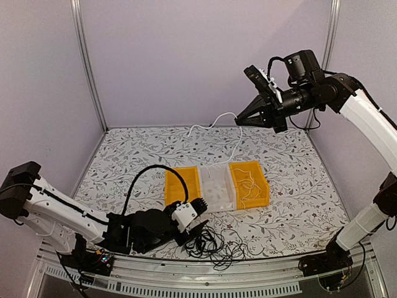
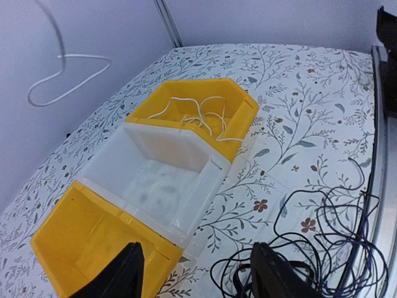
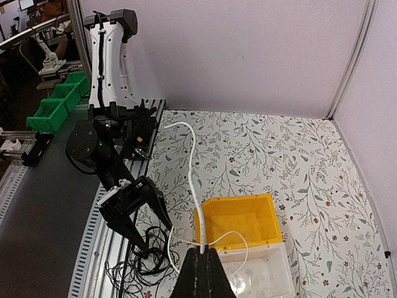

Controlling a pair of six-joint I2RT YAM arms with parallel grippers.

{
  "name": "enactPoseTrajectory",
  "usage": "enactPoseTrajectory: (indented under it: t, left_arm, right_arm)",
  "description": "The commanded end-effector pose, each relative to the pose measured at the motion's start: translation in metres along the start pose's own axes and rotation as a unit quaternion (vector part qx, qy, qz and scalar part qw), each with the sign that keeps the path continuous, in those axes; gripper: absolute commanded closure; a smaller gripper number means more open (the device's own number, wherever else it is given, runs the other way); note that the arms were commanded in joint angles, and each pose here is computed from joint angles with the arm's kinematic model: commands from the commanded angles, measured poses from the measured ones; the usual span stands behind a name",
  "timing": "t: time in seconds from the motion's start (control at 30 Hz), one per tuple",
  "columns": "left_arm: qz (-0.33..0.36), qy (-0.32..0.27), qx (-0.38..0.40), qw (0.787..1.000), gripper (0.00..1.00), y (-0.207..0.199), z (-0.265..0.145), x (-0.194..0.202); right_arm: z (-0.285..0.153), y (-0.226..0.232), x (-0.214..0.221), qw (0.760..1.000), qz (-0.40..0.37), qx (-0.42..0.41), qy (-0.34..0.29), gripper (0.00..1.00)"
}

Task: Untangle the cables

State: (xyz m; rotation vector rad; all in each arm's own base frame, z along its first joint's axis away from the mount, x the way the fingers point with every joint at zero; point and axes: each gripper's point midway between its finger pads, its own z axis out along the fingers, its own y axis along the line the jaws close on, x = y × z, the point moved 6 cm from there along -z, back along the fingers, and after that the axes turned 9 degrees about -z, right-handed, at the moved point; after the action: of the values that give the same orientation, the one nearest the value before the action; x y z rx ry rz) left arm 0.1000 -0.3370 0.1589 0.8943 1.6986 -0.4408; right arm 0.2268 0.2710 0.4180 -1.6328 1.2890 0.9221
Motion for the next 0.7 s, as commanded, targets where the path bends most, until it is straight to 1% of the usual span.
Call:
enactPoseTrajectory:
  t: [0.0, 0.17, 0.33, 0.43, 0.57, 0.67]
  left_arm:
    - [-0.044, -0.061, -0.038, 0.996, 0.39, 0.022, -0.002, -0.027]
    - [-0.076, -0.079, -0.036, 0.993, 0.41, 0.033, 0.001, -0.036]
    - [-0.066, -0.100, -0.026, 0.992, 0.42, 0.030, 0.010, -0.046]
    - [-0.050, -0.111, -0.002, 0.993, 0.43, 0.020, 0.017, -0.052]
    - [-0.047, -0.121, -0.040, 0.991, 0.43, 0.022, 0.034, -0.053]
    - [-0.054, -0.124, -0.048, 0.990, 0.44, 0.029, 0.045, -0.052]
  right_arm:
    - [-0.011, 0.002, -0.011, 1.000, -0.015, 0.025, -0.008, 1.00]
    - [-0.014, 0.002, -0.014, 0.999, -0.017, 0.031, -0.010, 1.00]
    - [-0.016, 0.004, -0.016, 0.999, -0.019, 0.034, -0.010, 1.00]
    - [-0.017, 0.004, -0.018, 0.999, -0.020, 0.031, -0.014, 1.00]
    - [-0.016, 0.004, -0.019, 0.999, -0.018, 0.028, -0.015, 1.00]
    - [-0.016, 0.005, -0.020, 0.999, -0.018, 0.027, -0.016, 1.00]
